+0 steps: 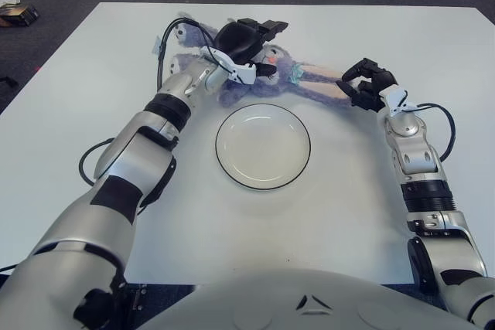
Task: Put the doll into the plate.
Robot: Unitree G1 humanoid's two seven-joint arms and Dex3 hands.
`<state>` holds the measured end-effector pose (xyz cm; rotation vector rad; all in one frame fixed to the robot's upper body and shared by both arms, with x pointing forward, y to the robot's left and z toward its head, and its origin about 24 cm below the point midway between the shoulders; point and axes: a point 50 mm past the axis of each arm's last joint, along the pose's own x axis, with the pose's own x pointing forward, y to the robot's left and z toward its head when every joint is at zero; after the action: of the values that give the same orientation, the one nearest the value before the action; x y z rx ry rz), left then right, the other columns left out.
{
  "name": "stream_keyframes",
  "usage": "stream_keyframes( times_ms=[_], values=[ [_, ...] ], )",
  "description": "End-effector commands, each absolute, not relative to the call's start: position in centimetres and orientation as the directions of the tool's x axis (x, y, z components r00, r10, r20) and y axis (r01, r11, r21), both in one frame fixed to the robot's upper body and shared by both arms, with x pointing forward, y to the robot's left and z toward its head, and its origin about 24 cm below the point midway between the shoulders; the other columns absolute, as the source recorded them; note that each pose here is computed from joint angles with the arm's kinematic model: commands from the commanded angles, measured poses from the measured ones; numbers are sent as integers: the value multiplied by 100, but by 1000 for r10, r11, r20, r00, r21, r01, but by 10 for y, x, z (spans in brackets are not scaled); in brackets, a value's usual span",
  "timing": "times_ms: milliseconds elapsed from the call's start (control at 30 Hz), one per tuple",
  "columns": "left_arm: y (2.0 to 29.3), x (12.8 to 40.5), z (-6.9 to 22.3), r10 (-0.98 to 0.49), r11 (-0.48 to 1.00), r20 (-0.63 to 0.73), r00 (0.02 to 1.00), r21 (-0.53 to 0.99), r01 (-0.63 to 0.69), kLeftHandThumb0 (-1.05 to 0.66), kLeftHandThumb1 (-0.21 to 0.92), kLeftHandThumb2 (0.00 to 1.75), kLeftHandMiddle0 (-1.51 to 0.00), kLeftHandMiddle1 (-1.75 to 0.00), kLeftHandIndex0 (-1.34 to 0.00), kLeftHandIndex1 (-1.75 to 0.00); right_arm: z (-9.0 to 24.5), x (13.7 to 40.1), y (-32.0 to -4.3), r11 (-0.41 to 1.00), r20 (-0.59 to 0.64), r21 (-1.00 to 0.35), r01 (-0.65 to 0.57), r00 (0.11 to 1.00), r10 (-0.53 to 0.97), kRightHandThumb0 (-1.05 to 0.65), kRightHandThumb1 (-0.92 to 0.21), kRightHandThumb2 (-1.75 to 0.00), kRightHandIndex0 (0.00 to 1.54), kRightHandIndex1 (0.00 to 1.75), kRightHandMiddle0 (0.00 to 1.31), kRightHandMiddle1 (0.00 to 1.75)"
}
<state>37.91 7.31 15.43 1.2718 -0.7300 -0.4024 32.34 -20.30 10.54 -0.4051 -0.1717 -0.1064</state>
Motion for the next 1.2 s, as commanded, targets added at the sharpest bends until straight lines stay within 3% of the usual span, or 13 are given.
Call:
stream_keyframes(
  times_ms=[0, 267, 433, 733, 900, 1167],
  values=[
    [81, 379, 156, -634, 266, 274, 723, 955, -129, -91, 92, 87, -55, -2, -33, -8, 109, 326, -204, 916, 247, -358, 180, 965, -93, -37, -92, -23, 78, 175, 51, 143],
    [81, 379, 157, -640, 239, 249, 727, 964, -119, -91, 92, 87, -55, -1, -34, -8, 108, 327, -204, 916, 256, -359, 178, 963, -87, -37, -92, -22, 79, 175, 53, 141],
    [82, 380, 157, -654, 194, 196, 731, 977, -89, -98, 92, 87, -32, 0, -24, -2, 107, 327, -202, 916, 254, -364, 168, 964, -76, -37, -92, -21, 80, 175, 53, 141],
    [82, 379, 157, -655, 191, 189, 731, 978, -81, -102, 92, 85, -23, 0, -19, 0, 107, 327, -201, 916, 255, -364, 168, 964, -75, -37, -92, -21, 80, 175, 53, 141],
    [90, 367, 170, -608, 354, 401, 685, 910, -218, -103, 92, 80, -22, 0, -18, 0, 109, 328, -201, 915, 262, -367, 168, 962, -71, -37, -92, -21, 81, 175, 54, 140],
    [94, 359, 175, -585, 390, 458, 669, 882, -264, -103, 92, 78, -25, -1, -18, -1, 110, 330, -200, 913, 269, -372, 168, 961, -67, -37, -92, -21, 82, 175, 54, 140]
  ],
)
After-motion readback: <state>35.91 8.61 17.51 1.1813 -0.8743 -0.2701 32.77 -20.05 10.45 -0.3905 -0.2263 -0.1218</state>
